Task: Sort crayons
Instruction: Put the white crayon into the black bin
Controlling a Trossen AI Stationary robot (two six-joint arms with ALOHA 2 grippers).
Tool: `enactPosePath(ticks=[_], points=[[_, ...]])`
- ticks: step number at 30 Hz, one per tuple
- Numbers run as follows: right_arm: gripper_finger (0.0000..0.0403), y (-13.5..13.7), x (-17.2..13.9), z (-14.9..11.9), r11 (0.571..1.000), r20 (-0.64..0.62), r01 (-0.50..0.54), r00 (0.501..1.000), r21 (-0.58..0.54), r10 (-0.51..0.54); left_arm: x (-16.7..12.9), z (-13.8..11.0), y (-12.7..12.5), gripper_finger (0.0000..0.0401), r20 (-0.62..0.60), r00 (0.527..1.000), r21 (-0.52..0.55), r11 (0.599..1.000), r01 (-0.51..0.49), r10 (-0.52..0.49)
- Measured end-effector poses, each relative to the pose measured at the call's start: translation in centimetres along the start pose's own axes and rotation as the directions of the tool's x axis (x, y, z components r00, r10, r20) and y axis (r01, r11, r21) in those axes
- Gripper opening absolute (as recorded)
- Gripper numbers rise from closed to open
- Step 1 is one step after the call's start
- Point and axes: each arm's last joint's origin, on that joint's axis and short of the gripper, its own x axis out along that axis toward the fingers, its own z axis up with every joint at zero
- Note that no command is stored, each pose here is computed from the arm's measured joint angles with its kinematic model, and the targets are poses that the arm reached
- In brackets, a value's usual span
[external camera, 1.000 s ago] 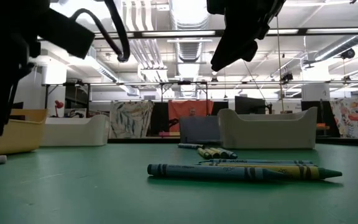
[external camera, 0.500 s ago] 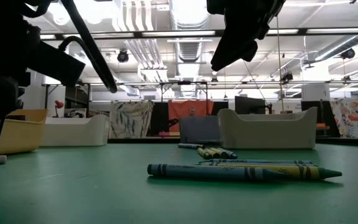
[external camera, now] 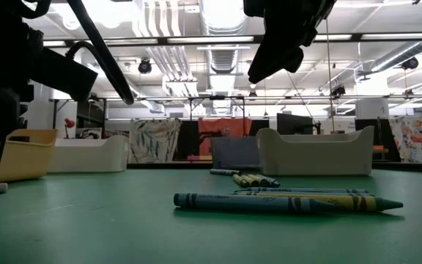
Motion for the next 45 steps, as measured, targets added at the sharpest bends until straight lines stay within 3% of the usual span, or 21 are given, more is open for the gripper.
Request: enactPosePath(ticks=[7, 17, 20, 28, 32, 36, 40, 45], points=[[0.0077, 0.0, 0.0, 0.0, 1.000, 0.000, 0.000, 1.000, 0.000, 0.000, 0.1, 0.0, -0.1, 0.0137, 0.004, 1.000, 0.009, 1.000, 0.005, -0.005], [0.0077, 0.0, 0.0, 0.0, 1.000, 0.000, 0.000, 1.000, -0.001, 0.000, -0.6, 0.1, -0.6, 0.0036, 0.013, 1.000, 0.020, 1.000, 0.020, -0.021], [0.0077, 0.0, -0.1, 0.0, 1.000, -0.002, 0.000, 1.000, -0.014, 0.000, -1.8, 0.6, -0.8, 0.0008, 0.087, 0.996, 0.046, 0.999, -0.009, 0.005], [0.0077, 0.3, -1.9, -0.8, 0.996, -0.004, -0.017, 1.000, -0.093, 0.017, -8.0, 2.2, -0.5, 0.0002, 0.328, 0.941, 0.195, 0.981, 0.023, -0.088], [0.0077, -0.3, -3.7, -1.8, 0.992, 0.051, -0.032, 0.998, -0.122, 0.038, -11.8, 3.4, 1.3, 0.0001, 0.451, 0.879, 0.241, 0.969, 0.049, -0.157], [0.0077, -1.3, -4.8, -2.7, 0.989, 0.213, -0.048, 0.974, -0.137, 0.077, -15.2, 4.1, 3.8, 0.0001, 0.593, 0.779, 0.271, 0.961, 0.048, -0.205], [0.0077, -1.7, -4.5, -3.7, 0.987, 0.443, -0.101, 0.884, -0.127, 0.147, -17.3, 4.0, 6.0, 0.0001, 0.727, 0.642, 0.274, 0.960, 0.053, -0.243], [0.0077, -1.8, -3.1, -5.5, 0.978, 0.607, -0.161, 0.767, -0.130, 0.207, -17.5, 3.5, 6.5, 0.0000, 0.838, 0.437, 0.325, 0.942, 0.081, -0.327]])
